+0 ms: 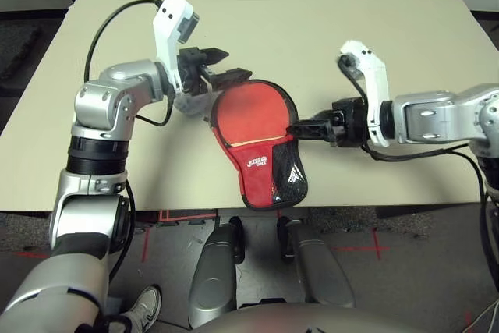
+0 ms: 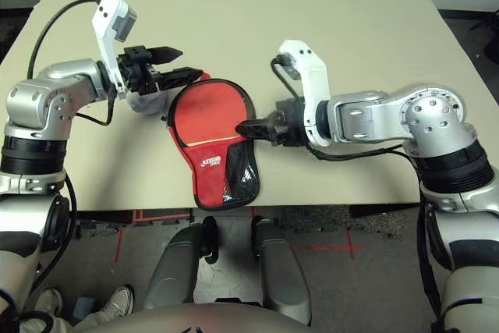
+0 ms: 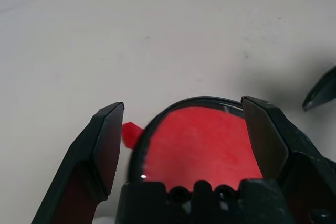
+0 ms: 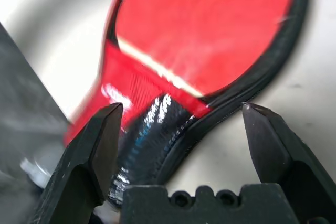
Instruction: Store the ping-pong paddle in its case and zip it.
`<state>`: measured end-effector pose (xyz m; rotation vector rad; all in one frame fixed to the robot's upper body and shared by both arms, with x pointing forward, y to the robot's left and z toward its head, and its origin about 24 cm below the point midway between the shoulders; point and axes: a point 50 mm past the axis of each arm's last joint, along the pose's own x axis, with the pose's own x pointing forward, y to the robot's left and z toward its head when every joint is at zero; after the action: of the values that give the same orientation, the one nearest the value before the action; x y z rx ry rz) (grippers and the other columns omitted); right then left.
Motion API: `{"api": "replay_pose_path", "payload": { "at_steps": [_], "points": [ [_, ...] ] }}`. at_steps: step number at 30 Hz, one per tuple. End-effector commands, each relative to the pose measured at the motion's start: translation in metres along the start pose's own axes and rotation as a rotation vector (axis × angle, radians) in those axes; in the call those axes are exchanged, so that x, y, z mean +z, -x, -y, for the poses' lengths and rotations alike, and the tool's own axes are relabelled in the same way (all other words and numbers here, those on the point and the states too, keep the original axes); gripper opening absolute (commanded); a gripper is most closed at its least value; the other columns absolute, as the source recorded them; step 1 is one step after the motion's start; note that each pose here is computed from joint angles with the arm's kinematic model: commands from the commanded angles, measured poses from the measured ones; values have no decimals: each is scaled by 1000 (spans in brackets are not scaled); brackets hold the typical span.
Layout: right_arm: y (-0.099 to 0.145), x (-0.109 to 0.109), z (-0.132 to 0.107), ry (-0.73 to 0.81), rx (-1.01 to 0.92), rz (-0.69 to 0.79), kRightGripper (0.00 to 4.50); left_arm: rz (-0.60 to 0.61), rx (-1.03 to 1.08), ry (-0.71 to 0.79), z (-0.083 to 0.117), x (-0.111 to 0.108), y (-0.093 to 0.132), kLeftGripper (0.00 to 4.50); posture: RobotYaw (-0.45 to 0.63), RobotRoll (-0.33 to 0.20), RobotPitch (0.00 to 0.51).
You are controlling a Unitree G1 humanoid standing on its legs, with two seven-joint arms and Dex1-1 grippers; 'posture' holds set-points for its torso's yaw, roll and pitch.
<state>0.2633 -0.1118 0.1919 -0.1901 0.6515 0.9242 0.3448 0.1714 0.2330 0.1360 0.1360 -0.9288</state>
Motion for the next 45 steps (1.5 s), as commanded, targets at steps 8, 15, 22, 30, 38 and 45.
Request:
{"api": "replay_pose_path", "payload": {
  "at_steps": [8, 15, 22, 30, 38, 45],
  "points": [
    [-41, 16, -1, 262, -19, 11, 4477, -127, -3, -81, -26, 12, 26, 4500, -19, 0, 249],
    [-49, 23, -11, 267, 19, -10, 4477, -230, -20, -93, -32, 8, 47, 4500, 1, 0, 252],
    [-54, 16, -18, 245, 86, -79, 4477, -306, 0, -69, -37, -7, 63, 4500, 14, 0, 242],
    [-70, 15, -20, 239, 110, -84, 4477, -424, 33, -62, -41, -36, 73, 4500, 18, 0, 232],
    [-79, 19, -18, 241, 110, -78, 4477, -496, 85, -94, -46, -64, 64, 4500, 12, 0, 227],
    [-81, 19, -17, 242, 112, -80, 4477, -515, 88, -88, -47, -80, 54, 4500, 8, 0, 223]
  ]
}}
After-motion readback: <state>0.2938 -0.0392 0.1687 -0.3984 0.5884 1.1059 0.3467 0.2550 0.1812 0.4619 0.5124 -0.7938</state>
